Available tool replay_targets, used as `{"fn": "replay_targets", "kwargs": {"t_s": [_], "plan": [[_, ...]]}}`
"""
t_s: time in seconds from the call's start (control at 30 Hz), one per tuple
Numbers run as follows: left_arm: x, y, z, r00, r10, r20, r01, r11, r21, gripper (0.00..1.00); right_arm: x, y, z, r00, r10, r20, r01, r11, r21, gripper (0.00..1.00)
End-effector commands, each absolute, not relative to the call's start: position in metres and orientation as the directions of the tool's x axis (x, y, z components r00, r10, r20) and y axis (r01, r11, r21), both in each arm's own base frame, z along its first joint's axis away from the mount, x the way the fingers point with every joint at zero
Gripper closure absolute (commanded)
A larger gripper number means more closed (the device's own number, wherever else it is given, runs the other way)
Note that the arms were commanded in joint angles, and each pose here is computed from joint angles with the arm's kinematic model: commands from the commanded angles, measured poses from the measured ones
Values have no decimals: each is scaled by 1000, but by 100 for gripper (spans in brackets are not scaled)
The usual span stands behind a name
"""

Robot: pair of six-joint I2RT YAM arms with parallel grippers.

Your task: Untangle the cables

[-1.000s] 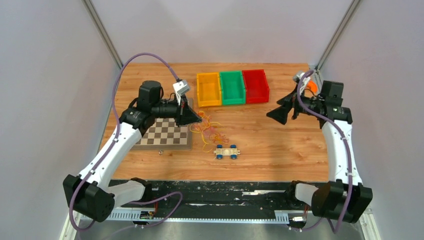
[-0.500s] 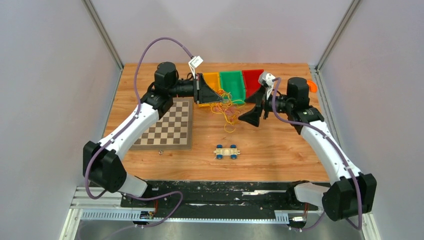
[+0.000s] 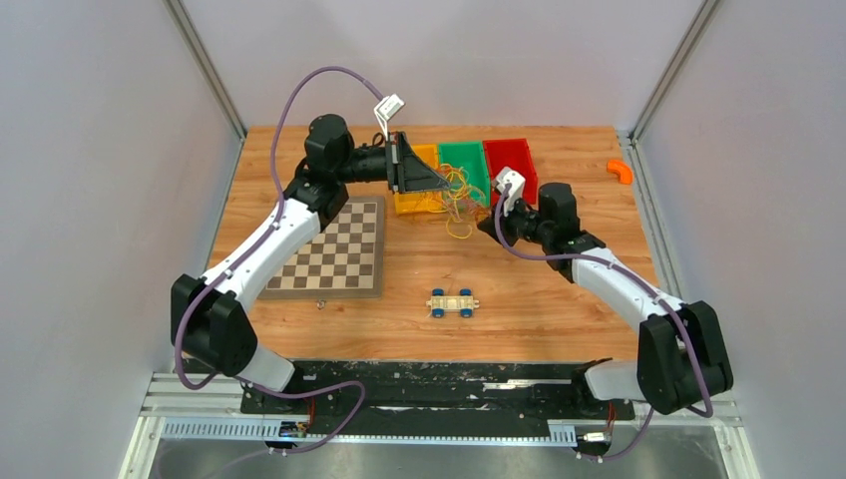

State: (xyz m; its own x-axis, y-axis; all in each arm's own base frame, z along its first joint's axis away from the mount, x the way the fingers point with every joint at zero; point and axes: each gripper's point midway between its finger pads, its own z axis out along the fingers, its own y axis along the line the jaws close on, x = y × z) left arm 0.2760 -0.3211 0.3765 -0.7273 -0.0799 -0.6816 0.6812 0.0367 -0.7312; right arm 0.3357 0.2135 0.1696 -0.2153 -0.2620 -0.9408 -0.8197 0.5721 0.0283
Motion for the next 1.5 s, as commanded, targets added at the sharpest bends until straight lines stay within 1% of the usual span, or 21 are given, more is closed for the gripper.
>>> {"fn": "replay_targets", "kwargs": {"t_s": [0.0, 0.1, 0.17, 0.2, 0.23, 0.27, 0.3, 0.37, 0.47, 0.53, 0.67, 0.73, 0.87, 0.97, 1.07, 1.13, 1.23, 1.3, 1.4, 1.47], "plan": [[260, -300, 413, -674, -93, -733, 736, 4, -677, 100, 365, 183, 181, -190, -260, -947, -689, 722, -60, 100], [258, -281, 419, -646, -114, -755, 756, 49, -653, 100, 354, 160, 164, -269, -259, -928, -660, 751, -18, 100], [258, -266, 415, -644, -112, -756, 748, 111, -654, 100, 349, 139, 156, -307, -254, -917, -625, 781, -7, 100], [264, -257, 416, -599, -121, -792, 777, 151, -611, 100, 344, 126, 149, -344, -253, -904, -601, 799, 5, 100], [258, -249, 413, -612, -113, -783, 762, 183, -622, 100, 343, 113, 147, -365, -246, -898, -576, 817, 10, 100], [266, -238, 414, -554, -122, -824, 789, 240, -566, 99, 342, 99, 146, -380, -236, -894, -551, 835, 14, 100], [264, -229, 410, -564, -124, -816, 766, 291, -573, 99, 341, 87, 148, -388, -225, -894, -528, 849, 15, 100], [270, -207, 399, -493, -101, -864, 775, 400, -489, 100, 343, 59, 156, -390, -200, -899, -474, 880, 10, 100], [278, -173, 381, -481, -89, -872, 715, 536, -449, 100, 345, 20, 175, -381, -166, -909, -394, 919, -3, 100], [276, -154, 370, -481, -72, -874, 684, 593, -425, 100, 345, -1, 190, -363, -156, -919, -356, 934, -18, 100], [266, -127, 337, -485, 28, -874, 632, 702, -329, 100, 343, -36, 210, -345, -149, -927, -291, 956, -45, 100], [269, -108, 319, -449, 111, -887, 603, 770, -209, 100, 342, -52, 217, -338, -152, -929, -262, 963, -62, 100], [266, -85, 292, -458, 192, -868, 547, 831, -105, 100, 338, -82, 221, -346, -151, -926, -207, 975, -82, 100], [265, -74, 275, -484, 235, -843, 521, 851, -62, 100, 335, -104, 220, -355, -158, -921, -169, 980, -103, 100], [271, -43, 258, -521, 283, -806, 439, 898, 32, 100, 331, -128, 218, -366, -159, -917, -129, 984, -119, 100], [274, -28, 249, -542, 287, -790, 406, 912, 53, 100, 329, -141, 215, -375, -153, -914, -117, 986, -117, 100], [277, -18, 245, -565, 245, -788, 387, 922, 10, 100, 327, -143, 206, -399, -149, -905, -140, 985, -101, 100], [277, -28, 250, -554, 224, -802, 427, 903, -43, 100, 326, -137, 200, -406, -148, -902, -174, 981, -82, 100], [265, -66, 269, -501, 178, -847, 571, 804, -169, 100, 325, -128, 189, -430, -120, -895, -209, 977, -30, 100], [259, -88, 286, -465, 126, -876, 640, 732, -235, 100, 324, -112, 181, -458, -109, -882, -270, 963, 21, 100]]}}
